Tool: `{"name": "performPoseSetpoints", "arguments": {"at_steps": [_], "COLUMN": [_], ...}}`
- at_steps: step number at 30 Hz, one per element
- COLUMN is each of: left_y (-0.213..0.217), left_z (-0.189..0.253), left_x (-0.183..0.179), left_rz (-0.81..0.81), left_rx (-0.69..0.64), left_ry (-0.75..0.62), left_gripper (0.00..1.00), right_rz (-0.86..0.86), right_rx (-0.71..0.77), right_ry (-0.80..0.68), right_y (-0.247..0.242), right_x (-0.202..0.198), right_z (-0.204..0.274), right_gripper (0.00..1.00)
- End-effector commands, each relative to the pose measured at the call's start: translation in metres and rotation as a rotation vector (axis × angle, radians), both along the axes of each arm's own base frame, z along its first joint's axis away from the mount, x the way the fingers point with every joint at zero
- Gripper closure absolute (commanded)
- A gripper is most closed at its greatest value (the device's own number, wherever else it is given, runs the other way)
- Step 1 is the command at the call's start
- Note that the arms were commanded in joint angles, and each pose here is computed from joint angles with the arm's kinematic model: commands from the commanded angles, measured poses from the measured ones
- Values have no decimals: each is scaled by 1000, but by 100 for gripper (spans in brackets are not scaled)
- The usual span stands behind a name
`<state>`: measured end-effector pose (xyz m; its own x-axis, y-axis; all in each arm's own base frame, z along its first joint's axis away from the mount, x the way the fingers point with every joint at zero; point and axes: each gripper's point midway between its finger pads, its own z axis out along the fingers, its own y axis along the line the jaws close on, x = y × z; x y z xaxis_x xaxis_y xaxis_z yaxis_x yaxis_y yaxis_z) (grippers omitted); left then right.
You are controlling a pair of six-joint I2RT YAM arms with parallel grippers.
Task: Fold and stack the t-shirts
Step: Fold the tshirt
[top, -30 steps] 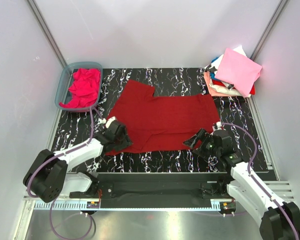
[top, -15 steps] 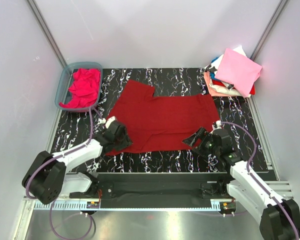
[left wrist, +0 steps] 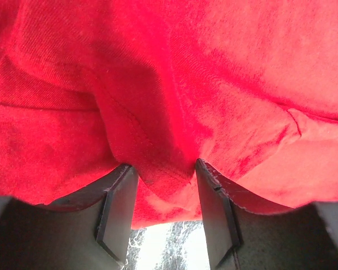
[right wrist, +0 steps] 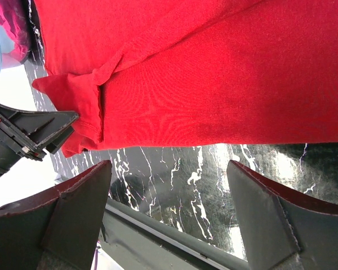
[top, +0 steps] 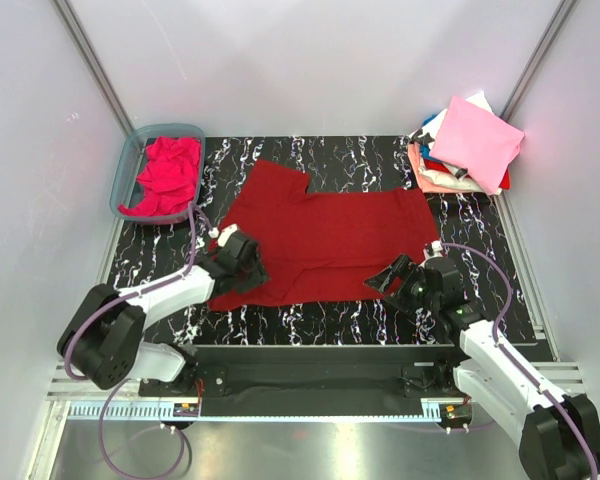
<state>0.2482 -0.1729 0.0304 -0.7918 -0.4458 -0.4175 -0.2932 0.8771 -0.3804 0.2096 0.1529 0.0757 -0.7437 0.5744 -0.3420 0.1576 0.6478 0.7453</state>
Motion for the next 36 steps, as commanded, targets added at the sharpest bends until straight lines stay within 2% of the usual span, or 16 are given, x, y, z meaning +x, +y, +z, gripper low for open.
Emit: {"name": "performPoseSetpoints", "arguments": {"at_steps": [1,4,5,7,8,9,11,14,17,19,23,27,28,31,32,36], "left_y": [-6,-8,-8,-9,-9,-10,-8,-7,-7,-9,-19,-19,-17,-16,-21,-16], "left_z": [15,19,20,22,23,27,29,35,39,41,47,34,33,26,34,33], "left_x": [20,23,24,26,27,30,34,44,55,66,90,110,117,136,148,172], "left_rz": [1,-1,-2,-6,-4,-9,-3,5,10,7,-14,-21,-12,-14,-25,-21], "left_rx": [3,3,2,2,6,10,22,25,29,28,10,21,18,2,-17,-13], "left_ry": [-72,-81,-84,-89,-89,-97,-94,-92,-79,-72,-65,-17,-10,23,8,48], "left_gripper": [50,56,64,73,84,89,96,96,91,84,80,75,68,59,52,37], "right_rz": [3,5,5,7,5,7,7,6,7,9,9,11,14,16,16,19], "right_rx": [16,16,16,18,16,16,16,18,17,15,17,16,16,17,16,19], "right_ry": [-55,-52,-50,-53,-52,-52,-52,-49,-45,-43,-40,-34,-31,-32,-33,-30], "right_y": [4,5,5,5,5,5,5,5,6,6,6,7,7,7,7,8], "right_x": [10,10,10,10,10,9,10,10,10,10,11,11,11,11,11,10], "right_z": [15,14,14,14,14,14,14,13,12,11,11,10,9,9,9,8], "right_gripper": [10,10,10,10,10,10,10,10,10,10,10,10,10,10,10,10]}}
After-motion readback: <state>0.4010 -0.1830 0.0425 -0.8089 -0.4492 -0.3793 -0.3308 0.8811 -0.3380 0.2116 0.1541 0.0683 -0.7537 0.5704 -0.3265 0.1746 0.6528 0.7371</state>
